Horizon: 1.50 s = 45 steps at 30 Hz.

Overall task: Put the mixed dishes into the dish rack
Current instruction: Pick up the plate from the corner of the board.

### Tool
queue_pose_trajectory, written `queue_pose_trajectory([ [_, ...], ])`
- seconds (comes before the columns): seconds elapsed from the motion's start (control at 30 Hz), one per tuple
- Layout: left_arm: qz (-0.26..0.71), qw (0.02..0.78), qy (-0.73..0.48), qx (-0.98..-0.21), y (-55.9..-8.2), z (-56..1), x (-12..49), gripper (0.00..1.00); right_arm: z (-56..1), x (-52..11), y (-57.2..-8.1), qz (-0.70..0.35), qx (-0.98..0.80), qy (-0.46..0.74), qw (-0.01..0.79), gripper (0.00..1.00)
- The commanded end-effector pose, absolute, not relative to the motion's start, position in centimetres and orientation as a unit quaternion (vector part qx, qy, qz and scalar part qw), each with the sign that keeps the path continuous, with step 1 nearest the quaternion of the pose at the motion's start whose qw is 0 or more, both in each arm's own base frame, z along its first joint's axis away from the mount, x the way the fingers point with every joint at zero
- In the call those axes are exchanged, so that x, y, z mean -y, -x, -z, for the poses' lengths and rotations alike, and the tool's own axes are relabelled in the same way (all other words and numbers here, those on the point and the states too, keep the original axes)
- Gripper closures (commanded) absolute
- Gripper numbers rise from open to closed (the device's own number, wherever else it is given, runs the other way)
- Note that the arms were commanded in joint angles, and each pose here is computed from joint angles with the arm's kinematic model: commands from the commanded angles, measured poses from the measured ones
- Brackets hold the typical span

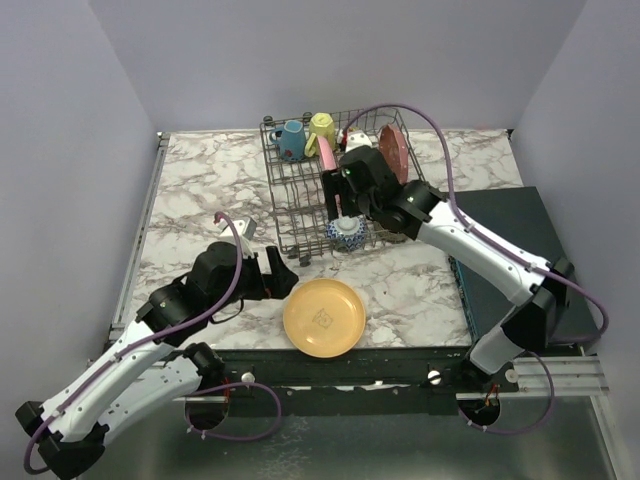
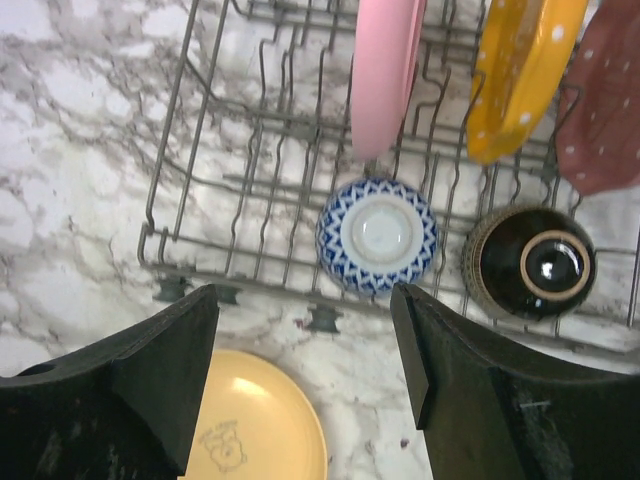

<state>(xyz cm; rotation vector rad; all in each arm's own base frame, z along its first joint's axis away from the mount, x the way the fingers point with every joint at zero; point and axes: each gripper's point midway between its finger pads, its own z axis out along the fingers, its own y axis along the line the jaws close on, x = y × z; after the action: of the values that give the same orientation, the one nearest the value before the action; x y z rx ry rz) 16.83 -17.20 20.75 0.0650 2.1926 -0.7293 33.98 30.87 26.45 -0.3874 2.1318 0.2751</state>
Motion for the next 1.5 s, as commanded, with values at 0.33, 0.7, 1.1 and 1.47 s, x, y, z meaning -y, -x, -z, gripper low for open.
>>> queue_pose_trajectory([
  [0.33,0.255,0.316,0.076,-0.911,-16.6,-16.4,17.2,0.01,-22.3,-26.0,-25.1,-0.172,-0.891,0.166,0.387,0.24],
  [0.7,0.238,0.232,0.155,-0.930,-14.7,-11.2,17.1,0.01,-16.5,-24.2,-19.9,-0.211,-0.915,0.156,0.307,0.25],
  [1.1,0.228,0.172,0.167,-0.944,-13.7,-6.6,18.1,0.18,-9.5,-23.9,-16.8,-0.225,-0.941,0.121,0.220,0.25],
  [1.47,0.215,0.150,0.160,-0.952,-13.4,-4.0,18.3,0.54,-6.9,-24.9,-15.3,-0.265,-0.941,0.097,0.185,0.26],
])
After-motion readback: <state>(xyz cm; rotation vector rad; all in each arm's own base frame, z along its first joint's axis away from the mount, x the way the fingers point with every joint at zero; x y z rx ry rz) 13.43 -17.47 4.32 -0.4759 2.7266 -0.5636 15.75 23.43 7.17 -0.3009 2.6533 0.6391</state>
